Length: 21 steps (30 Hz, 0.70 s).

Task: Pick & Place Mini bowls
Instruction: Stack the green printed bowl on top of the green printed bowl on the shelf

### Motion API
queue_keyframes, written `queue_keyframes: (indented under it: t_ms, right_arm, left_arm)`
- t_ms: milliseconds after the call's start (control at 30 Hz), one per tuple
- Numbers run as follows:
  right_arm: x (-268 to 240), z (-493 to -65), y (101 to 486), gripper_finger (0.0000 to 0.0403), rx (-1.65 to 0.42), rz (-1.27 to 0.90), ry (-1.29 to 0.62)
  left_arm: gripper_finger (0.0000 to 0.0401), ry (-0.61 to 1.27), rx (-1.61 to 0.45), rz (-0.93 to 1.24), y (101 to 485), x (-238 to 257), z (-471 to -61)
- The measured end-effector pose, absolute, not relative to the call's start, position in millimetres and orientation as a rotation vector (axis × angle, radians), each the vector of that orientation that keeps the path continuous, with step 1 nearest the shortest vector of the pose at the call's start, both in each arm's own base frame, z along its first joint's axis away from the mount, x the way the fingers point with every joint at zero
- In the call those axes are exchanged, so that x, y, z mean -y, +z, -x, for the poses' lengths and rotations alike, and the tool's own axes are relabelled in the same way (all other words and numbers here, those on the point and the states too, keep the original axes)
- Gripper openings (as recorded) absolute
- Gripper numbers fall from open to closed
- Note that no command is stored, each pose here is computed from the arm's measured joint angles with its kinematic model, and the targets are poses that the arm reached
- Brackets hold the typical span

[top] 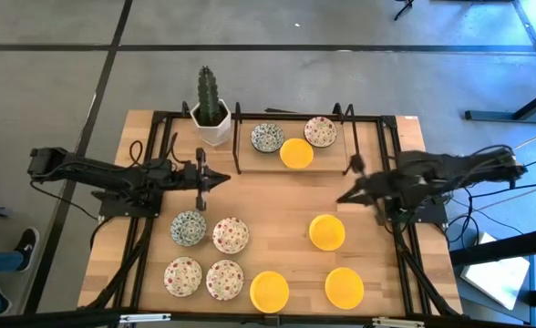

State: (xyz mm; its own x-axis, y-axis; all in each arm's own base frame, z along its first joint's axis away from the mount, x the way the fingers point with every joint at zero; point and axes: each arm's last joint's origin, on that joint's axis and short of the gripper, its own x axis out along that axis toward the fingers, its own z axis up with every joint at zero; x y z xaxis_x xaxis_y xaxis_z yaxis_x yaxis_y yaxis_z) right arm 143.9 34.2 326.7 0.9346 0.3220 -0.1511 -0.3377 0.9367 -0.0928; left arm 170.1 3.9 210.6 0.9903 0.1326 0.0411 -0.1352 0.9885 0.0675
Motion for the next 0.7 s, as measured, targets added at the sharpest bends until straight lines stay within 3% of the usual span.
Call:
queue_keyframes:
  t_ms: [200, 300, 500, 700]
  right_arm:
    - [-22, -114, 274, 0.0005, 0.033, 0.068, 0.121]
    - [-20, -115, 248, 0.0005, 0.011, 0.041, 0.047]
    - [-21, -121, 227, 0.0005, 0.002, 0.005, 0.04]
    - [-23, -124, 224, 0.0005, -0.025, -0.014, 0.086]
  left_arm:
    - [0.0003, 0.184, 0.033, -0.061, 210, -5, -170]
    - [0.0003, 0.184, 0.038, -0.082, 211, -5, -170]
    - [0.0003, 0.153, 0.009, -0.015, 209, -4, -170]
    - [0.0003, 0.151, -0.192, 0.015, 219, 2, -177]
